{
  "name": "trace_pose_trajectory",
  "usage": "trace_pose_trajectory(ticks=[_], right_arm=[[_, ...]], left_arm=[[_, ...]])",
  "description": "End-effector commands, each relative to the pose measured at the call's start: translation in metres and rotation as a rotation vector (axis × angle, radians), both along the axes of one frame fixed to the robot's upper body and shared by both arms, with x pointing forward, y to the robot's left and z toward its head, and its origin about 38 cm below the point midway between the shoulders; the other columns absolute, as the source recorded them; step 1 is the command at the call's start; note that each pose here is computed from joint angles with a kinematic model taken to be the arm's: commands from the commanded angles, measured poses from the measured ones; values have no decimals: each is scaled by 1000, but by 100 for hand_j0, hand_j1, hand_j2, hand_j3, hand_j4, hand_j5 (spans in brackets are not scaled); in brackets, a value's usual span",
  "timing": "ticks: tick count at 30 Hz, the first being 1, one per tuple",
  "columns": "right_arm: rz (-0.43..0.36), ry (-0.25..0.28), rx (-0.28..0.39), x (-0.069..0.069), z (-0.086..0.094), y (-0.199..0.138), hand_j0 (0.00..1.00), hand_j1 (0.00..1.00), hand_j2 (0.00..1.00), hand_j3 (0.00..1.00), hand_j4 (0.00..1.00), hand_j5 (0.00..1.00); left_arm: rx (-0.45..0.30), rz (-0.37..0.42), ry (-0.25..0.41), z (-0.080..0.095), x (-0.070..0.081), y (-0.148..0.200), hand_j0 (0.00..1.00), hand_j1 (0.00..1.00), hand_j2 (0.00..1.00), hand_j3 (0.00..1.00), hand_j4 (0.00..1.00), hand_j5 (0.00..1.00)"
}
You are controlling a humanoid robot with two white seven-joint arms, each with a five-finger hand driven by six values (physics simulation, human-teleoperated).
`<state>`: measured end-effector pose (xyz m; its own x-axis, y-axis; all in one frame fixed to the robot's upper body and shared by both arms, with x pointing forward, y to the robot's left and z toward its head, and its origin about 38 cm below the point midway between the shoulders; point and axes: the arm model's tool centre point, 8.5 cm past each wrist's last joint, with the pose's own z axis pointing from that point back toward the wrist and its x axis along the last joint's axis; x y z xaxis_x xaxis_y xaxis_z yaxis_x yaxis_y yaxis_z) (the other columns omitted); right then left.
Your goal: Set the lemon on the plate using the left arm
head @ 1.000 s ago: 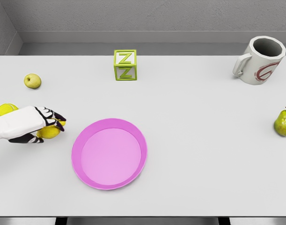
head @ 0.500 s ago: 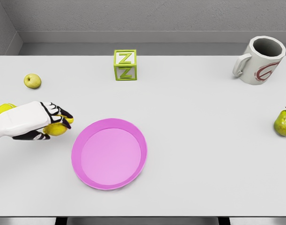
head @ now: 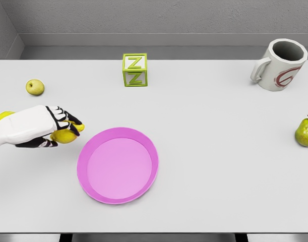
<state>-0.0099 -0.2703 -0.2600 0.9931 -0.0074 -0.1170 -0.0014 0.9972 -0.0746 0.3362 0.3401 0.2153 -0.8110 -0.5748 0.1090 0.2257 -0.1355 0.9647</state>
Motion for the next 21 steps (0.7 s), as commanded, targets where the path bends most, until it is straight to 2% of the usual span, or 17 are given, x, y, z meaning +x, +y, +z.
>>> trace_pose_trajectory(ticks=[1,6,21], right_arm=[[0,1,0,0,0,0,100,100,100,100,100,100],[0,1,2,0,0,0,100,100,100,100,100,100],[0,1,0,0,0,0,100,100,100,100,100,100]], left_arm=[[-11,-1,-1,2,0,-1,62,62,62,62,62,62],[-19,-6,-24,8,4,-4,62,62,62,62,62,62],[-60,-18,-28,6,6,-15,61,61,61,61,61,61]])
